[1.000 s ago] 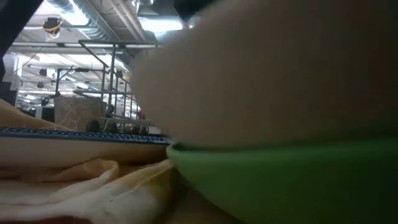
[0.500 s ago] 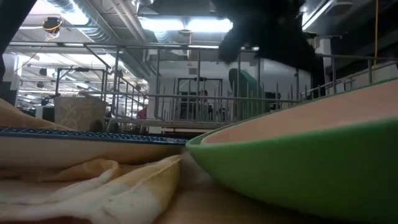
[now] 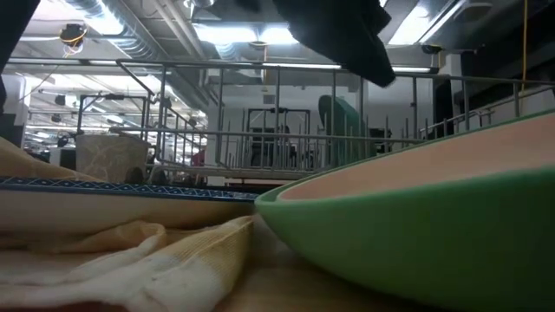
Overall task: Sort dishes
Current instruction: Move the stacked plates to the bottom left of the table
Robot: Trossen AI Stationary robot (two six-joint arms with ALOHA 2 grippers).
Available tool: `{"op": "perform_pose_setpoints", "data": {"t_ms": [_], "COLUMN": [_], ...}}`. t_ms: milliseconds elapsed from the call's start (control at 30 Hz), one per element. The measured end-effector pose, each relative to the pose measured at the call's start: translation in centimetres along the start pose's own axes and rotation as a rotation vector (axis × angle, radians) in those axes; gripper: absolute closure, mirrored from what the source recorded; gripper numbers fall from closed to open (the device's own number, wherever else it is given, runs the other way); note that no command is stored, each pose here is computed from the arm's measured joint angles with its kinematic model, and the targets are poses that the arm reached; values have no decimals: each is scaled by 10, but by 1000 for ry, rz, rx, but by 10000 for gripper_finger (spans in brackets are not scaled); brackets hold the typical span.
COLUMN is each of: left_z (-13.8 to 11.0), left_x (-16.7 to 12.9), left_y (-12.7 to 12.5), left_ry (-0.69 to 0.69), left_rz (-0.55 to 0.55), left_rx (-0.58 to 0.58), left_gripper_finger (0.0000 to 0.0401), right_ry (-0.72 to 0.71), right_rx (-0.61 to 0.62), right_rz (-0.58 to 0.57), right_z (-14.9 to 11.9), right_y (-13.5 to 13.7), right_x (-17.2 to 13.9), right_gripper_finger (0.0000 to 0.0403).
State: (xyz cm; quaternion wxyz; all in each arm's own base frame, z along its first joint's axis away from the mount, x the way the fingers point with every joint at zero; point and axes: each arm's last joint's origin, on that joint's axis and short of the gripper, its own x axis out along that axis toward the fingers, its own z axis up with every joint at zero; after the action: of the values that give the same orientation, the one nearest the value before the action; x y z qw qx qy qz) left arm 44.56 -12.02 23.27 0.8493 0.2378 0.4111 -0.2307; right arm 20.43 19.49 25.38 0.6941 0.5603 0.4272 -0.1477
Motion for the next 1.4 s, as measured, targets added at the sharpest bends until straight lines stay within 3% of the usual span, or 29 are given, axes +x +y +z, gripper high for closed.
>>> {"op": "perform_pose_setpoints", "data": {"t_ms": [200, 800, 1400], "left_z": [5, 9, 13], "left_x": [4, 4, 4], "left_y": [-19, -28, -27], "left_ry": [9, -6, -45], "left_rz": [-49, -86, -73], "left_rx": [-158, -153, -147], "left_gripper_finger": [397, 397, 397], "right_ry": [32, 67, 39], "right_rx": [82, 264, 303], "right_rz": [-48, -174, -177], "right_z": [-6, -13, 1], "right_y": [-2, -13, -10], "right_x": [21, 52, 57], "right_gripper_finger": [251, 251, 251]}}
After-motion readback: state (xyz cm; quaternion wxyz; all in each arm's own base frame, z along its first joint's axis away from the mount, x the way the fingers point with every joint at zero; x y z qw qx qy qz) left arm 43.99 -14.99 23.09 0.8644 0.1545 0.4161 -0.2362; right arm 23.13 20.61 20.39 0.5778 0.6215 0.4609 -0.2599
